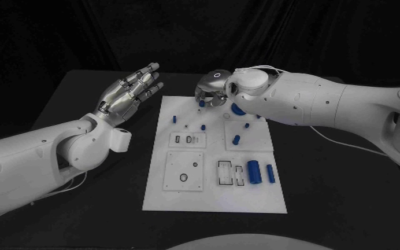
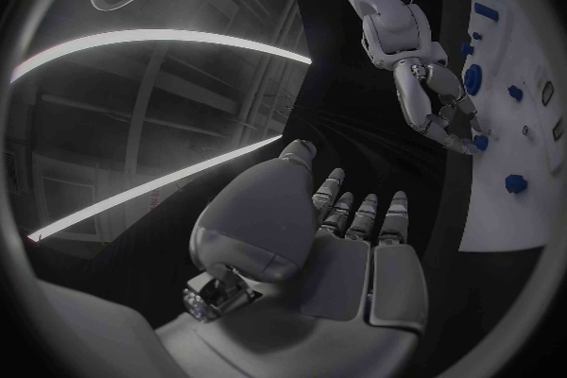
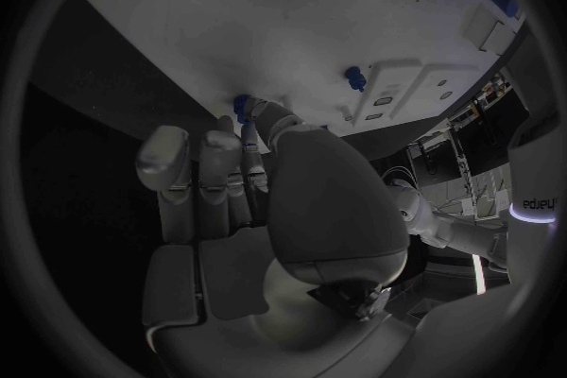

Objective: Assemble the parts on the task board

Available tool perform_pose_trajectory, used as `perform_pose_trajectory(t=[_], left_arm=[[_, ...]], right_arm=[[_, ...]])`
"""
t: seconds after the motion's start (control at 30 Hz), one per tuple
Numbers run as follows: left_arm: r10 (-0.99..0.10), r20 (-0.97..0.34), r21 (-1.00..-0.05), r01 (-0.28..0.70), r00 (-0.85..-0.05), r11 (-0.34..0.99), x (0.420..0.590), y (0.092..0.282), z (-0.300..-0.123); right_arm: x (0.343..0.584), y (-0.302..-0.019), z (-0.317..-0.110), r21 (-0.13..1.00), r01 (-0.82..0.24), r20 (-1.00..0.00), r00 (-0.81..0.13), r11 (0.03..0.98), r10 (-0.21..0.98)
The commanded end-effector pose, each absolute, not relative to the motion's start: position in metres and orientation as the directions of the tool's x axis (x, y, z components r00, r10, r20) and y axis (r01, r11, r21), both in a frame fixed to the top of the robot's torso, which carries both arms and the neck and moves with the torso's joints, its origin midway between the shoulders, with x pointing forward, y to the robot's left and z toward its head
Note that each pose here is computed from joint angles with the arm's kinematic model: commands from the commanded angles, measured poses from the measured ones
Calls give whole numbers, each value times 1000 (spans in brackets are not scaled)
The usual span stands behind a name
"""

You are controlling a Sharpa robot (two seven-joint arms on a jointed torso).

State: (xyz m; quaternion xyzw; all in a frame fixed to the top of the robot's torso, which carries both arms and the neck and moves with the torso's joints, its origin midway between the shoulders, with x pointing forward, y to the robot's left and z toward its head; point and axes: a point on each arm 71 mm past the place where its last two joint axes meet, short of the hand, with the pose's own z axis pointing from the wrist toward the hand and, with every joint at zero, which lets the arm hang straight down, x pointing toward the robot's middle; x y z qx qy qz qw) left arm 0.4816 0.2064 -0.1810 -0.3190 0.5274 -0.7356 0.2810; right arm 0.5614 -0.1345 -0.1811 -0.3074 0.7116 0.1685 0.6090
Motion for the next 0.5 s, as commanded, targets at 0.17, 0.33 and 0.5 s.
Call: perform_pose_trajectory(t=[0.17, 0.33, 0.5], left_arm=[[-739, 179, -943, 101, -649, -317, 481, 206, -179], [-740, 180, -944, 98, -648, -315, 480, 207, -179], [-741, 180, -944, 98, -647, -314, 480, 208, -179]], right_arm=[[564, -147, -186, -153, -581, -960, -104, 799, -259], [566, -159, -181, -153, -571, -976, -42, 807, -215], [563, -171, -167, -153, -583, -986, 41, 798, -159]])
